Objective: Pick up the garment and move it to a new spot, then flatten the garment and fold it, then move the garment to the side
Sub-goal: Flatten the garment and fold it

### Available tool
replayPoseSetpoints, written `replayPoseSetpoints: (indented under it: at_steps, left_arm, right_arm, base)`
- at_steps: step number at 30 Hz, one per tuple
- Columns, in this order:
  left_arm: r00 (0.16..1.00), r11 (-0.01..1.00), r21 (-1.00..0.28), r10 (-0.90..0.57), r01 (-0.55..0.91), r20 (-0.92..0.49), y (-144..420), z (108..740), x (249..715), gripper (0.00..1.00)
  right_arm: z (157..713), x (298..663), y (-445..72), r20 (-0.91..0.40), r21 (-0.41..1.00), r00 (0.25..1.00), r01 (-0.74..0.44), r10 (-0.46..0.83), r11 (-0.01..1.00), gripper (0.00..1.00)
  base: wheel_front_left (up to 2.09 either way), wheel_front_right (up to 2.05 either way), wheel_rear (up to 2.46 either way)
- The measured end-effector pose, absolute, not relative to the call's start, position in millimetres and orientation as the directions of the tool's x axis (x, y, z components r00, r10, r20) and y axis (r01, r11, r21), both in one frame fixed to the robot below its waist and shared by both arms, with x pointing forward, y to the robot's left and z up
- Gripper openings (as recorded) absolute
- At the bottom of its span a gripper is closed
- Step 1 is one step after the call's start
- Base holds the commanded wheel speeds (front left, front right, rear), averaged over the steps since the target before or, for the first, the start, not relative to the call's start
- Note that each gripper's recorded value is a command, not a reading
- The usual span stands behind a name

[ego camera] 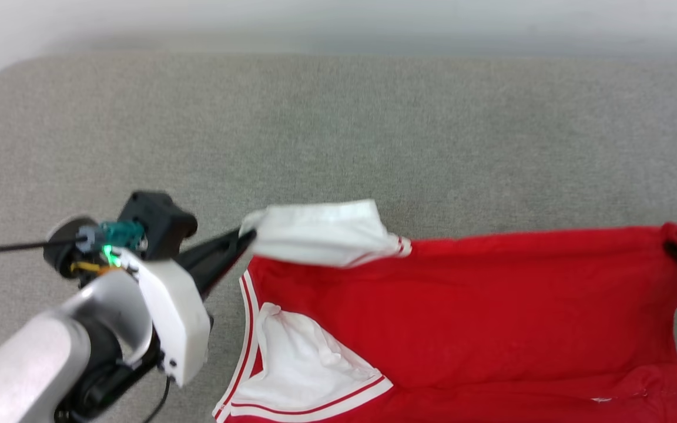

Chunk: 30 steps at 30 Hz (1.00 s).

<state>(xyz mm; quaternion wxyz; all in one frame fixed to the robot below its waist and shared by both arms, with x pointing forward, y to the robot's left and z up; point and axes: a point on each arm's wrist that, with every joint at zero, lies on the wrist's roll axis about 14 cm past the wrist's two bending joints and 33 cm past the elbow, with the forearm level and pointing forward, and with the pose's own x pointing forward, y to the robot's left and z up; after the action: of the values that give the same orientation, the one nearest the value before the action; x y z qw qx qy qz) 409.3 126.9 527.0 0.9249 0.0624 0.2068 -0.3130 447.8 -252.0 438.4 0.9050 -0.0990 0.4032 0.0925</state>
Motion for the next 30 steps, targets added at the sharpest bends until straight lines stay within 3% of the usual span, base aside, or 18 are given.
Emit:
replayPoseSetpoints:
  at_steps: [9, 19, 30]
  left_arm:
    - [0.691, 0.818, -0.092, -0.535, 0.568, -0.486, 133.0, 507.2, 349.5, 0.00]
    - [0.579, 0.821, -0.192, -0.525, 0.538, -0.624, 134.4, 455.3, 297.1, 0.00]
    - [0.456, 0.807, -0.269, -0.534, 0.526, -0.712, 125.7, 402.5, 276.2, 0.00]
  right_arm:
    - [441.9, 385.1, -246.2, -0.741, -0.020, 0.659, -0.214, 0.129, 0.977, 0.00]
    - [407.4, 324.8, -243.6, -0.848, 0.010, 0.514, -0.221, 0.125, 0.975, 0.00]
    - [376.3, 302.5, -243.3, -0.912, -0.014, 0.398, -0.273, 0.099, 0.962, 0.00]
  base:
    - [0.00, 0.00, 0.00]
    - [0.00, 0.00, 0.00]
    - [0.00, 0.00, 0.00]
